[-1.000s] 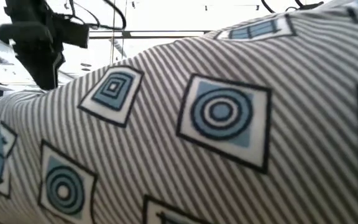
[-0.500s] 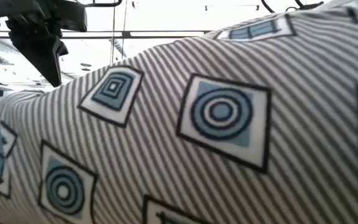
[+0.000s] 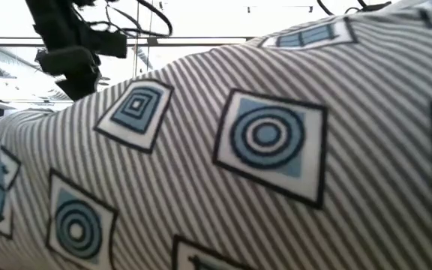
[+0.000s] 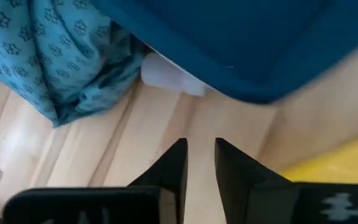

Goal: Pick & place medical supplies in basket/bin
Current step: Put the top transparent pill bottle into the yellow bin

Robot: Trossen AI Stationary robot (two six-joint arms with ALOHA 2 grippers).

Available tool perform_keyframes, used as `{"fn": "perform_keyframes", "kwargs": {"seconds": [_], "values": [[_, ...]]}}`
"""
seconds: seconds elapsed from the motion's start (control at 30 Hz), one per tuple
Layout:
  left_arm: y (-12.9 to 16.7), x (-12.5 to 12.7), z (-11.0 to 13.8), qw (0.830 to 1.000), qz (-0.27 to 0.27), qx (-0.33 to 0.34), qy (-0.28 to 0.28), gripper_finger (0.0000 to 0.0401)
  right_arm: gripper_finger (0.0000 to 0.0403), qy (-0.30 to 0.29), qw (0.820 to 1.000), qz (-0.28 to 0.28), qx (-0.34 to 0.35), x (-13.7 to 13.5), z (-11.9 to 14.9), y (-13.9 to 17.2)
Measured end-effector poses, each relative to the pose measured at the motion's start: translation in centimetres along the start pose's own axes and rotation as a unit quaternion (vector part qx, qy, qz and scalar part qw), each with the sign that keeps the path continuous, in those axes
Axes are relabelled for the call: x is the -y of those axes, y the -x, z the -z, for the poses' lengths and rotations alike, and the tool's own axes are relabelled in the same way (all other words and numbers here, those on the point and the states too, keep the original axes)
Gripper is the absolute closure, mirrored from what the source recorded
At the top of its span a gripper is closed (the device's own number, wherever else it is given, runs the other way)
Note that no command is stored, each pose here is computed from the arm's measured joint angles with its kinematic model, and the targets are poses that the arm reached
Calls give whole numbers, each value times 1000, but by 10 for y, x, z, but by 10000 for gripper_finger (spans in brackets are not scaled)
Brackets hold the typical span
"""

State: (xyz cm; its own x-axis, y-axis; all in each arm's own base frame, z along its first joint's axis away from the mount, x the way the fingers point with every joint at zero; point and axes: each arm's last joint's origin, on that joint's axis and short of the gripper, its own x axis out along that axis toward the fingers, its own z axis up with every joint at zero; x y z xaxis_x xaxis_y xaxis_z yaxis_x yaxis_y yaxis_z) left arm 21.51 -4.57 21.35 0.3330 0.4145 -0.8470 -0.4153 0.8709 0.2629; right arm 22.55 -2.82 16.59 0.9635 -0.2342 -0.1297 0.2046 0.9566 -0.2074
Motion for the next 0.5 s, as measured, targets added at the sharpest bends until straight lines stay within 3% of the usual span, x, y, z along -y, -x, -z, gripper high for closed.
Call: {"fn": "perform_keyframes", "kwargs": {"seconds": [0.2, 0.5], "values": [[-24, 1, -21, 999, 22, 16, -22, 344, 227, 13, 1000, 5, 4, 1, -1, 0], [-44, 2, -50, 990, 67, 96, -80, 366, 227, 32, 999, 18, 39, 5, -17, 9]]}}
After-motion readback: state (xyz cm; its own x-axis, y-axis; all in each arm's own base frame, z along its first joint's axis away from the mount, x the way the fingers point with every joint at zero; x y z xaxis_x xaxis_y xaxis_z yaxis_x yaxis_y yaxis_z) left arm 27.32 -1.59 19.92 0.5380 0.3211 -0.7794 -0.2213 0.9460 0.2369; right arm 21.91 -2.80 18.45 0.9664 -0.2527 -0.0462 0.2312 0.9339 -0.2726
